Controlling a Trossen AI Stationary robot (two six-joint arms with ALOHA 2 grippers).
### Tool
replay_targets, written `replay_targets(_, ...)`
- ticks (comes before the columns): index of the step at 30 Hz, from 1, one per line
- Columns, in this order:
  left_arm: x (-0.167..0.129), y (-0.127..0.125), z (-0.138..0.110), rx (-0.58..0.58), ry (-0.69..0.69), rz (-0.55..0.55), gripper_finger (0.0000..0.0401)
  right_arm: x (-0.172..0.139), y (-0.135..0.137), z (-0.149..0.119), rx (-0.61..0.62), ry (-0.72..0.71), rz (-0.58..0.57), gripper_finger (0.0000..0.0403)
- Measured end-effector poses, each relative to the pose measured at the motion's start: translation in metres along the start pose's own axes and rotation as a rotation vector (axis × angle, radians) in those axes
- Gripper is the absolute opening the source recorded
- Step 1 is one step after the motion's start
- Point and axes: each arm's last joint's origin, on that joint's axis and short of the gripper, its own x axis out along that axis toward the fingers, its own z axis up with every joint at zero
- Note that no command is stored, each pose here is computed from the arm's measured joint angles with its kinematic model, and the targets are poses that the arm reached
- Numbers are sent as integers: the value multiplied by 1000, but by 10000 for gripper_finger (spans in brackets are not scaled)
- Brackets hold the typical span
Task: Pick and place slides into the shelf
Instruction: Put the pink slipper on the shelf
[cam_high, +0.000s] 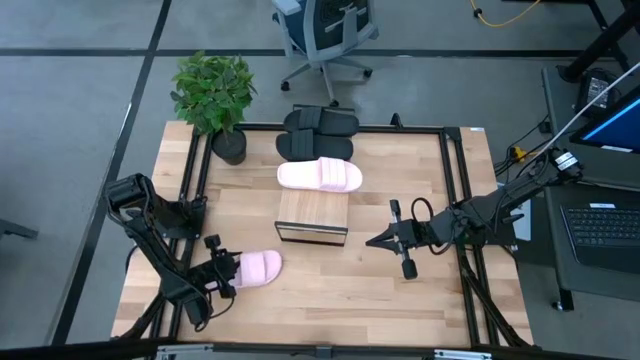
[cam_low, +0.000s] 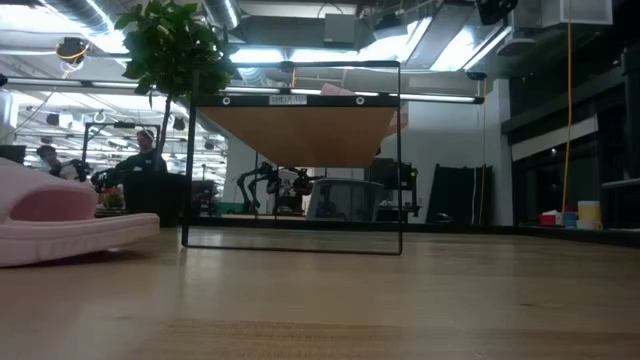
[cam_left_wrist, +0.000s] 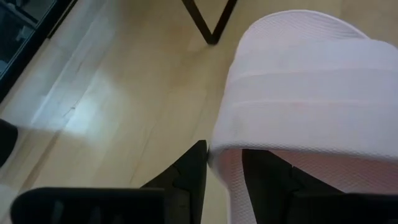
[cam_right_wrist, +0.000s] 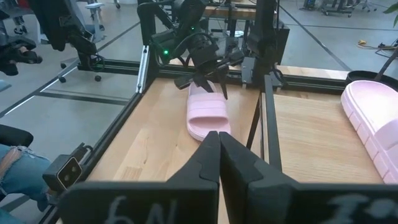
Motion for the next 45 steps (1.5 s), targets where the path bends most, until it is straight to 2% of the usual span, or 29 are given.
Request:
replay_targets(6, 0, 0, 1, -5, -43, 2, 80, 0, 0, 0, 1, -2, 0, 4)
replay_targets(11, 2, -1, 0, -19, -48, -6, 19, 0, 0, 0, 3, -2, 0, 4)
replay_targets(13, 3, -2, -2, -39, -58, -23, 10, 0, 0, 0, 3, -2, 0, 4)
replay_targets(23, 4, -3, -4, -58, -61, -42, 3, 0, 0, 0, 4, -3, 0, 4)
replay_targets(29, -3, -3, 6, -67, -60, -48, 2, 0, 0, 0, 5, -4, 0, 4)
replay_targets(45, -31, 15, 42, -60, -316, -132, 0, 0, 0, 1, 6, -8, 0, 4)
